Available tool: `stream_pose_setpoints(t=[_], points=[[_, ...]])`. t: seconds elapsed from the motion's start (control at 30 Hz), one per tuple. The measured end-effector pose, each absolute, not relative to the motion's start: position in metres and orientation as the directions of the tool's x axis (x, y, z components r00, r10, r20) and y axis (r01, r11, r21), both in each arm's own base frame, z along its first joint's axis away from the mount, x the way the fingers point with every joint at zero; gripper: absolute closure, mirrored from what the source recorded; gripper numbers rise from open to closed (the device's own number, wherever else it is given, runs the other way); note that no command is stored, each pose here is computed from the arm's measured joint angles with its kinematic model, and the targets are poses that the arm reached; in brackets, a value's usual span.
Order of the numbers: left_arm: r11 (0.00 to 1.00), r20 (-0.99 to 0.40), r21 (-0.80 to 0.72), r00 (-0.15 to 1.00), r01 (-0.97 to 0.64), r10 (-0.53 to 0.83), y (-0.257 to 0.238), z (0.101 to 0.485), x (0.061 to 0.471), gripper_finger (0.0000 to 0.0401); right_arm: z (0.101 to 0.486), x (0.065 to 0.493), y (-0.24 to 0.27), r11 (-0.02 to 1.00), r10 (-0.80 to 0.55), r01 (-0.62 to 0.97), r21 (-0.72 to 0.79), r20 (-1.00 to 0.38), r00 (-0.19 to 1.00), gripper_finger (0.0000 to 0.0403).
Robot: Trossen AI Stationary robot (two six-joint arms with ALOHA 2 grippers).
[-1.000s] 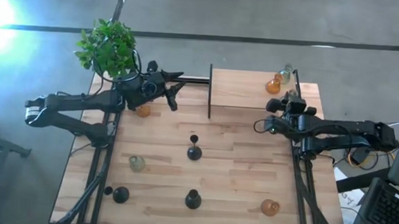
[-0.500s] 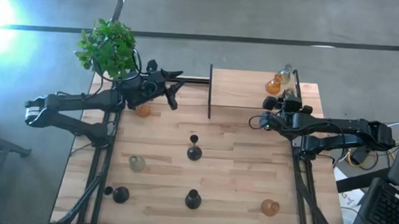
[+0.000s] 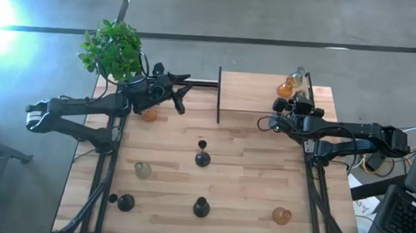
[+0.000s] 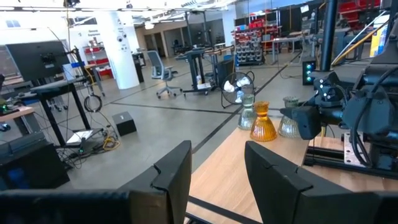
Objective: Pick & Place candle stick holders
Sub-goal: Put the top green glass candle holder on the shelf
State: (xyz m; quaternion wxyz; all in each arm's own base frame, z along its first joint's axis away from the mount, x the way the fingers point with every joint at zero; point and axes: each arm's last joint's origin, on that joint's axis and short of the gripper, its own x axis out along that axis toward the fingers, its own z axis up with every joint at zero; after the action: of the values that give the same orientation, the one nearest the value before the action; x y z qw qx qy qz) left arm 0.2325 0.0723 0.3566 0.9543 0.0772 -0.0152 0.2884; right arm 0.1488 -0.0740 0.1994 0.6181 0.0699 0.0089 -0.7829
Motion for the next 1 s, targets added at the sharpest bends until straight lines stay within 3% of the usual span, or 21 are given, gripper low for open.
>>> stream_pose_setpoints(t=[0.33,0.57,1.0], points=[[0.821,0.074,0.138,0.832,-0.555,0.550,0.0728,0.3567,0.2322,0.0247,0.1990,0.1482,-0.0795,-0.257,-0.959,0.965,0.049,-0.133,-0.248,0.0283],[0.821,0.074,0.136,0.832,-0.555,0.550,0.0728,0.3568,0.2321,0.0247,0.1992,0.1501,-0.0824,-0.254,-0.958,0.966,0.041,-0.147,-0.246,0.0232],[0.821,0.075,0.135,0.832,-0.555,0.550,0.0728,0.3569,0.2320,0.0247,0.2076,0.1552,-0.0842,-0.225,-0.961,0.973,-0.046,-0.158,-0.229,0.0196]])
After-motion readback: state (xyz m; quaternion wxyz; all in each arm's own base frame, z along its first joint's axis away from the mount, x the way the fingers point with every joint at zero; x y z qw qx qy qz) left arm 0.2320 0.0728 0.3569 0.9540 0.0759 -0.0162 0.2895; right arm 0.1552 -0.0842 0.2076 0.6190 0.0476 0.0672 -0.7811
